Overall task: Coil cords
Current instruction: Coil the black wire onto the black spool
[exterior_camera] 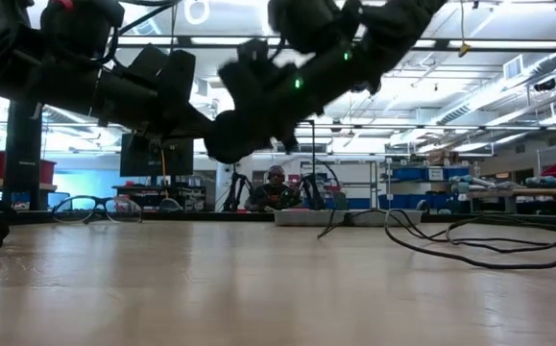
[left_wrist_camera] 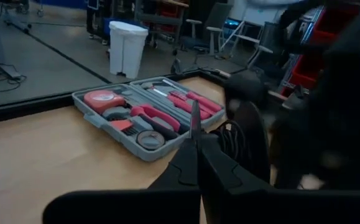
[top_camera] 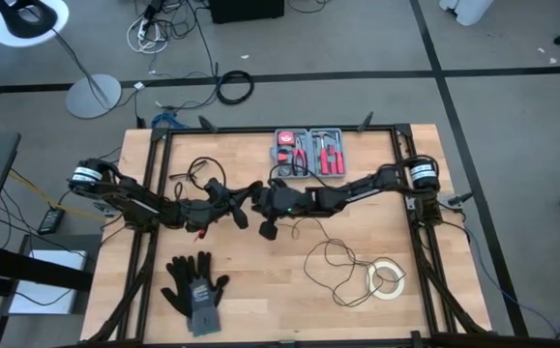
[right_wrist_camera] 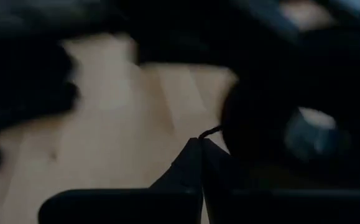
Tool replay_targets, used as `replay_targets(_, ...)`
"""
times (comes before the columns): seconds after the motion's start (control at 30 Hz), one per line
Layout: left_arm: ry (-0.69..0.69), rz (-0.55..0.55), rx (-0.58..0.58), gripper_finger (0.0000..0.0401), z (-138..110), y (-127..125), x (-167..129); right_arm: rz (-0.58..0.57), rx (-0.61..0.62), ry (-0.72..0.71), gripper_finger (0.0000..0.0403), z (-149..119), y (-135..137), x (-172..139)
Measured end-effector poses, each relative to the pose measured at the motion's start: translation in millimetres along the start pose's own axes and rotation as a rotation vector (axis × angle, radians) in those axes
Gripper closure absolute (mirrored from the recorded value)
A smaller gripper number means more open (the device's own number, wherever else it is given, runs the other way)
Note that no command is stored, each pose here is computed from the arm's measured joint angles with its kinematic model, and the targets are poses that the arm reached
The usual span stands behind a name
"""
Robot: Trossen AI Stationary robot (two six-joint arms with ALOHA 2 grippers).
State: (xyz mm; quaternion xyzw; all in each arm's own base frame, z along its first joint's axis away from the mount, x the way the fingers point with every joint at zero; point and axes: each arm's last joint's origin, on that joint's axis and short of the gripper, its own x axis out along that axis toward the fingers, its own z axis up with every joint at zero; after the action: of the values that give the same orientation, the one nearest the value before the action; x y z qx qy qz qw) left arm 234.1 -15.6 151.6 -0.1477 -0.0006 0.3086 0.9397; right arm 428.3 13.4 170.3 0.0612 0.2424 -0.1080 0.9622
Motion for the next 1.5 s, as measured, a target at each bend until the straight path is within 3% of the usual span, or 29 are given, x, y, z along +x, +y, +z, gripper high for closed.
replay_targets(0.2,0.021,-0.015,0.007,0.0401,-4.1,1.5,-2.4,-0.061,0.051,0.111,0.0392,-27.9,-7.0,2.8)
replay_targets(0.33,-0.032,-0.010,-0.086,0.0401,-0.2,4.8,-5.7,-0.072,0.050,0.208,0.0377,-51.0,-11.8,-1.6)
replay_targets(0.47,-0.060,-0.027,-0.108,0.0401,-0.1,9.5,-10.7,-0.082,0.104,0.174,0.0366,-50.3,-15.2,-15.7)
replay_targets(0.57,-0.075,-0.033,-0.119,0.0401,-1.0,14.1,-14.7,-0.099,0.115,0.207,0.0364,-65.2,-21.2,-28.4)
replay_targets(0.7,-0.069,-0.031,-0.113,0.0401,-3.1,17.3,-16.9,-0.053,0.141,0.060,0.0364,-63.1,-25.2,-58.0)
replay_targets(0.93,-0.072,-0.032,-0.108,0.0401,-2.8,17.0,-16.8,0.006,0.174,-0.146,0.0364,-85.4,-38.4,-97.6)
replay_targets(1.03,-0.082,-0.037,-0.112,0.0401,-1.4,16.5,-16.9,0.004,0.171,-0.140,0.0363,-98.5,-40.8,-96.6)
replay_targets(1.27,-0.081,-0.032,-0.108,0.0401,-1.7,16.7,-16.9,0.039,0.109,-0.138,0.0357,-94.9,-30.9,-70.9)
replay_targets(1.5,-0.076,-0.032,-0.101,0.0401,-2.3,16.8,-16.8,0.038,0.088,-0.147,0.0305,-83.4,-26.5,-57.2)
